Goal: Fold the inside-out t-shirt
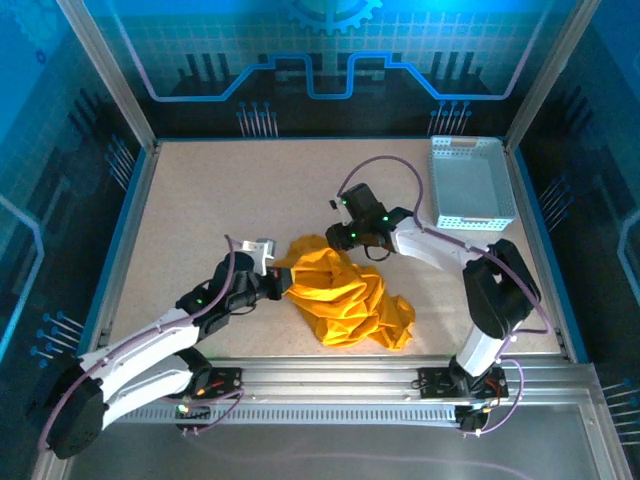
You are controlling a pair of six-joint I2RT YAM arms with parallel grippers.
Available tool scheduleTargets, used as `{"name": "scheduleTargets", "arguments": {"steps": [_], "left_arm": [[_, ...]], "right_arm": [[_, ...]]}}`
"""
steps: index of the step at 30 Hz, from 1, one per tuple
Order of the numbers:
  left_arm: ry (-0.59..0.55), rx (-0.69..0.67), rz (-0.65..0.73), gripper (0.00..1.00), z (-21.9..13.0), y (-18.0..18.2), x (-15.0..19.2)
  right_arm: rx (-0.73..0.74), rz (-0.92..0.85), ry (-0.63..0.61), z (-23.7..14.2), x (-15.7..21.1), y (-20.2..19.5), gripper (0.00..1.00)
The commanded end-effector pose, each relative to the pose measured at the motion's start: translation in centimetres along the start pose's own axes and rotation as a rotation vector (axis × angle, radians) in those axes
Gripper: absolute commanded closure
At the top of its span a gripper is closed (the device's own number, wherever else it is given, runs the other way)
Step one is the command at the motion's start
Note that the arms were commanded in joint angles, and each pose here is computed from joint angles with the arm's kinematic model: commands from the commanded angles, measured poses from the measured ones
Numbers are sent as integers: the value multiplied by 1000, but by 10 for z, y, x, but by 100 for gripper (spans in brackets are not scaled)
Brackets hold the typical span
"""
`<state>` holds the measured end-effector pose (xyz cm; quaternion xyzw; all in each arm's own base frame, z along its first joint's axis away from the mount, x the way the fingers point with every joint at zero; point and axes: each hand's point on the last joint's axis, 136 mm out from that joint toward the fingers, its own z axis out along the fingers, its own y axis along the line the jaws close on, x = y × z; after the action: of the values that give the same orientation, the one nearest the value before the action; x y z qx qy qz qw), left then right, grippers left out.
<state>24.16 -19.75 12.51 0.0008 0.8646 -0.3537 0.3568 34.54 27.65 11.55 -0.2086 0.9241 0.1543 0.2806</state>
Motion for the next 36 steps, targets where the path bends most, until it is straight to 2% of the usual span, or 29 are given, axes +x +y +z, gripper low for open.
{"name": "scheduleTargets", "arguments": {"steps": [1, 3, 7, 14, 20, 21, 23, 26, 36], "left_arm": [[1, 96, -76, 100, -1, -10, 1], [-8, 98, -88, 100, 1, -8, 0], [-17, 106, -89, 100, 2, -8, -3], [-7, 105, -87, 100, 4, -8, -2], [-16, 111, -87, 100, 2, -9, -5], [-20, 114, -87, 100, 2, -10, -6], [-21, 123, -86, 100, 1, -13, -8], [-24, 126, -77, 100, 0, -15, -12], [-110, 150, -50, 100, -23, -25, -53]], "right_arm": [[28, -181, -90, -43, -2, 33, 56], [-15, -256, -93, -55, 10, 55, 56], [-93, -284, -16, -53, 39, 80, 65], [-54, -326, 59, -24, 64, 82, 67], [-24, -350, 104, -1, 74, 75, 64], [-15, -354, 111, 3, 75, 74, 67], [-4, -356, 100, 2, 71, 74, 81], [-34, -353, 58, -13, 59, 80, 99], [-197, -297, -129, -111, 14, 100, 100]]}}
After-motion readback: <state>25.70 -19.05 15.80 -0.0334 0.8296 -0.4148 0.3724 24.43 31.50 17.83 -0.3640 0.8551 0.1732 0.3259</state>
